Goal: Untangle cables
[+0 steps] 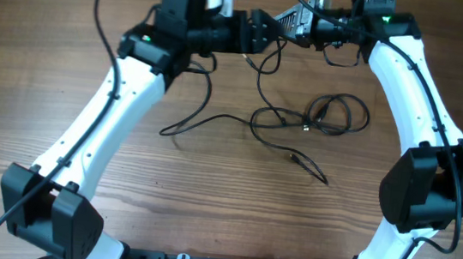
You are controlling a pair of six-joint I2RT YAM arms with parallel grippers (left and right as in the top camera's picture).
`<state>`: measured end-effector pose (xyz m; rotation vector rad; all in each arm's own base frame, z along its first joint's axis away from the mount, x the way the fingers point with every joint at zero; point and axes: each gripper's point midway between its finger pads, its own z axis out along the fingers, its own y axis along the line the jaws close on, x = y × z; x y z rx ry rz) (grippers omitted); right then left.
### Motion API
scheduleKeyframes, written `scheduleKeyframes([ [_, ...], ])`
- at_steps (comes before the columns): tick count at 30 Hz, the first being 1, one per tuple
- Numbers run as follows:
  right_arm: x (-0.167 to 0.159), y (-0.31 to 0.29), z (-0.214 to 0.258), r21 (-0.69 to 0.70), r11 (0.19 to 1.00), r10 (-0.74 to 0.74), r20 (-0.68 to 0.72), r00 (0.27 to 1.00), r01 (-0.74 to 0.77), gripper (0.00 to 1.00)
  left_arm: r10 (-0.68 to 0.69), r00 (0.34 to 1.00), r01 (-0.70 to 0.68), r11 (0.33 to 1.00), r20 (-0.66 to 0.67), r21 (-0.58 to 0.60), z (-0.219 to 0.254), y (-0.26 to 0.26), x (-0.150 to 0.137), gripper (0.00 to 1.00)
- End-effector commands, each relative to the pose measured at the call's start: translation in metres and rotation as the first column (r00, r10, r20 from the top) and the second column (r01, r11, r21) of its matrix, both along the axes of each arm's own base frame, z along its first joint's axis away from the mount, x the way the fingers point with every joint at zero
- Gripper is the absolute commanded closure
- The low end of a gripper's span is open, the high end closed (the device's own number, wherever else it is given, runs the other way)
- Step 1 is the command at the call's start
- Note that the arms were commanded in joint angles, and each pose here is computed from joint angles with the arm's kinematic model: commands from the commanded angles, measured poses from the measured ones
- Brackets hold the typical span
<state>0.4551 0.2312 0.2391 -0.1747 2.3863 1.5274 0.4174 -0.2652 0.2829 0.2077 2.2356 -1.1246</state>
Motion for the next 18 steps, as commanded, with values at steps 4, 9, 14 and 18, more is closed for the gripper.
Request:
scheduleKeyframes([
  [4, 0.015, -0.039, -0.055, -0.304, 0.931, -0.237, -0.077, 0.969, 0.203, 0.96, 0.099, 0.993, -0.093, 0.991, -0.063, 0.099, -0.023, 0.056, 0.011, 0.22],
  [9, 0.009, -0.087, -0.093, -0.578, 0.761, -0.404, -0.067, 0.913, 0.295, 0.82, 0.113, 0.990, -0.101, 0.986, -0.084, 0.133, -0.032, 0.068, 0.010, 0.22],
  [14, 0.006, -0.095, -0.107, -0.619, 0.727, -0.423, -0.062, 0.904, 0.298, 0.73, 0.116, 0.990, -0.104, 0.985, -0.083, 0.136, -0.032, 0.068, 0.010, 0.23],
  [18, 0.003, -0.083, -0.124, -0.614, 0.737, -0.400, -0.058, 0.915, 0.283, 0.51, 0.116, 0.990, -0.104, 0.985, -0.083, 0.136, -0.032, 0.068, 0.010, 0.23],
])
